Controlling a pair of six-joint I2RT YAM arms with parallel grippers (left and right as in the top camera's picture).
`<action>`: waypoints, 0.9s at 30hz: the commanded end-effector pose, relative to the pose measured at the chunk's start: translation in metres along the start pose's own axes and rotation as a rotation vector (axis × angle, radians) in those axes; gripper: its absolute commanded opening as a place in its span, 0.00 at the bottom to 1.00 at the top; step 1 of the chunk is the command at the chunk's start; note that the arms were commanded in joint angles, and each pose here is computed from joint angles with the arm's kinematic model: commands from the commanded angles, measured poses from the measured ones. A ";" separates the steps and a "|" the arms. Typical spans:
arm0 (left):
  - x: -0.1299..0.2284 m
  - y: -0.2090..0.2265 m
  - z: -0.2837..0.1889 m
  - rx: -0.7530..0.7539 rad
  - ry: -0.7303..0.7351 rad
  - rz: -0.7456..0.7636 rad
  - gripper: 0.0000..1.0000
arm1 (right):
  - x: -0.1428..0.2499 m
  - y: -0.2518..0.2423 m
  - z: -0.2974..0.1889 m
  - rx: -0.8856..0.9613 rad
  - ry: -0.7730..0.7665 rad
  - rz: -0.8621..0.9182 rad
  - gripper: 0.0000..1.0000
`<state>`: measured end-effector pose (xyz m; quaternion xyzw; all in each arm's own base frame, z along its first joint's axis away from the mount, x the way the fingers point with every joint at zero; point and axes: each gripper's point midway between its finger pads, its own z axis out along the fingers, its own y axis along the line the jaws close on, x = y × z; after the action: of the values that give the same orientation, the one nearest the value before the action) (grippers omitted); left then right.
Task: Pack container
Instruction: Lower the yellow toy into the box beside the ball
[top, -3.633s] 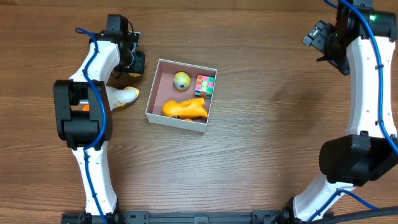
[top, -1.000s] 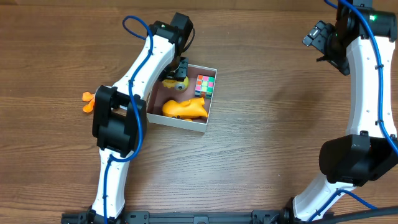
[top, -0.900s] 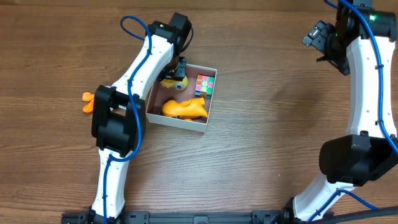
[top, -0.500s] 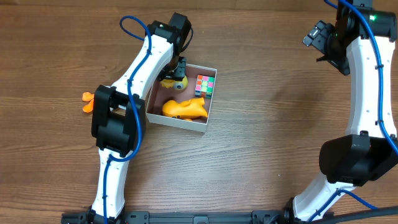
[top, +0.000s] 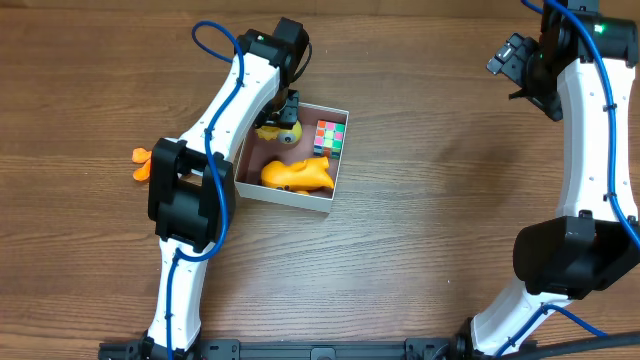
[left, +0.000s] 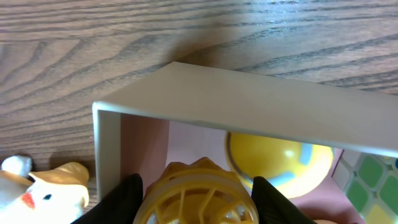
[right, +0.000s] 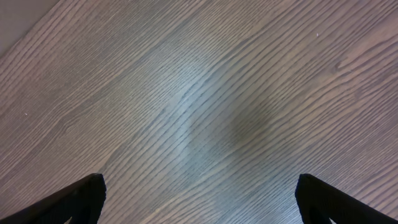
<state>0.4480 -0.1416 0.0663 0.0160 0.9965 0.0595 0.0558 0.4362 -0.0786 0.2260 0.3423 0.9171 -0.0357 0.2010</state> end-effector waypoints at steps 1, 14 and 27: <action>-0.007 0.004 -0.004 -0.037 -0.030 -0.019 0.17 | -0.002 0.001 -0.007 -0.010 -0.019 0.005 1.00; -0.022 0.002 -0.004 -0.034 -0.092 -0.031 0.16 | -0.002 0.001 -0.007 -0.010 -0.019 0.005 1.00; -0.025 -0.011 0.000 0.023 -0.104 -0.050 0.16 | -0.002 0.001 -0.007 -0.010 -0.019 0.005 1.00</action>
<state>0.4733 -0.1442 0.0703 0.0012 0.9921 0.0592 0.1106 0.4361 -0.0786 0.2260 0.3419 0.9173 -0.0359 0.2008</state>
